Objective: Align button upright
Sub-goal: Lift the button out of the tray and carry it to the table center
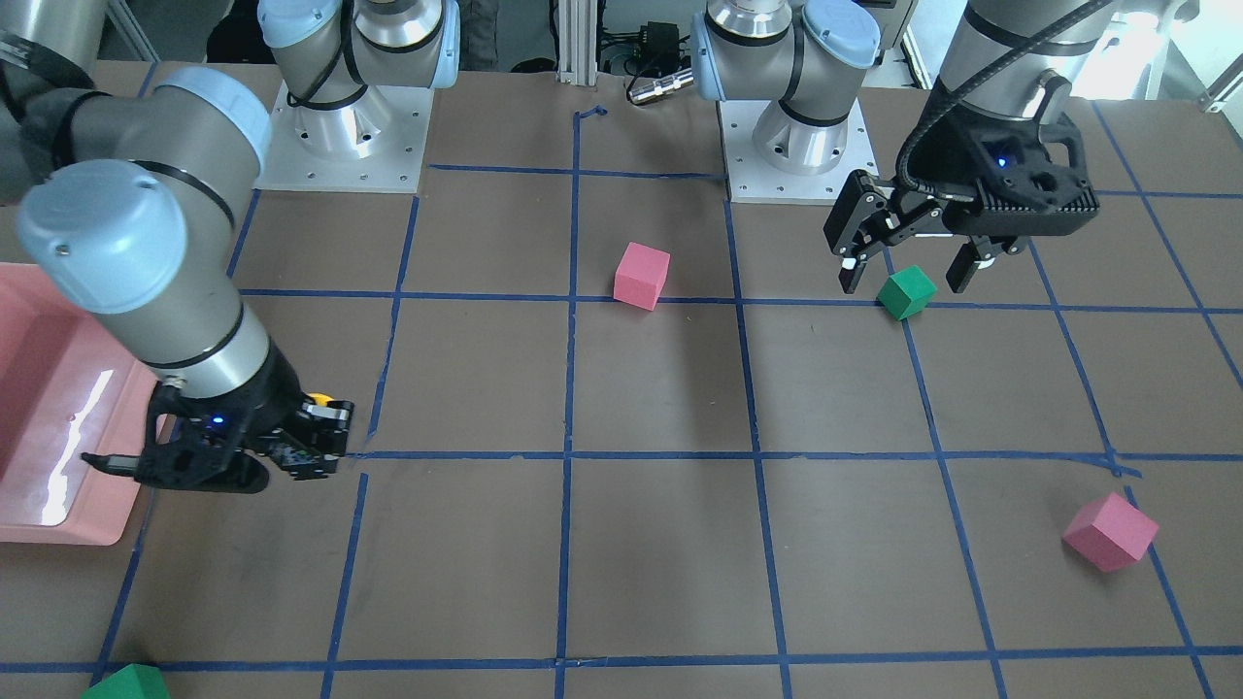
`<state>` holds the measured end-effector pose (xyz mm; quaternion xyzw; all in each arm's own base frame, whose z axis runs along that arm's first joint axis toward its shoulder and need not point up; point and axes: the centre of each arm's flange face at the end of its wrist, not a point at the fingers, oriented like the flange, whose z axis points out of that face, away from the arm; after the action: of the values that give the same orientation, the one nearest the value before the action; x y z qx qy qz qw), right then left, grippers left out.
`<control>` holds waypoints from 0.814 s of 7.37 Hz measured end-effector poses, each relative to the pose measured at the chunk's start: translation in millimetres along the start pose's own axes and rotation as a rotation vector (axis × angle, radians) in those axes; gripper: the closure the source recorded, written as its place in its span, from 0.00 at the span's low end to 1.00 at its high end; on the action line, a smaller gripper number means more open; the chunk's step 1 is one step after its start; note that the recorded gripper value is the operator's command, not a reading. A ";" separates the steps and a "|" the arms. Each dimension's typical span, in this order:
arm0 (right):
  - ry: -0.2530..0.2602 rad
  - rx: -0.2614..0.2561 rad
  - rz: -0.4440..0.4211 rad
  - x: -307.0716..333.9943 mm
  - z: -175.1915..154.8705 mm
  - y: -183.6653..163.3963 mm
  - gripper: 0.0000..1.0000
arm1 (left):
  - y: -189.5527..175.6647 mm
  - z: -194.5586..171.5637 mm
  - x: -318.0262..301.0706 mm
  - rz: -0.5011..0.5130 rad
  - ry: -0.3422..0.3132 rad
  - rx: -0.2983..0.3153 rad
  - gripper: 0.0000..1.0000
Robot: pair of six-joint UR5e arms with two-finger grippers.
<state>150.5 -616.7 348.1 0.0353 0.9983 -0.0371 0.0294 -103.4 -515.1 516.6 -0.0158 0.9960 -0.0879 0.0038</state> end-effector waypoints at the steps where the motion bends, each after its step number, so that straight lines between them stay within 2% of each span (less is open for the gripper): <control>1: -0.036 -0.003 0.018 -42.1 17.0 6.9 1.00 | -0.1 0.2 0.1 0.000 0.001 0.000 0.00; 3: -0.074 0.011 0.026 -113.7 50.8 21.9 1.00 | -0.3 0.2 -0.4 -0.001 0.001 0.000 0.00; 6: -0.091 0.012 -0.022 -187.4 98.8 48.5 1.00 | -0.6 0.0 -0.7 -0.001 0.001 0.001 0.00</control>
<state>346.2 -588.7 257.7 0.0227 0.9960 -0.0451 0.0740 -102.7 -515.6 516.7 -0.0165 0.9959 -0.0884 0.0035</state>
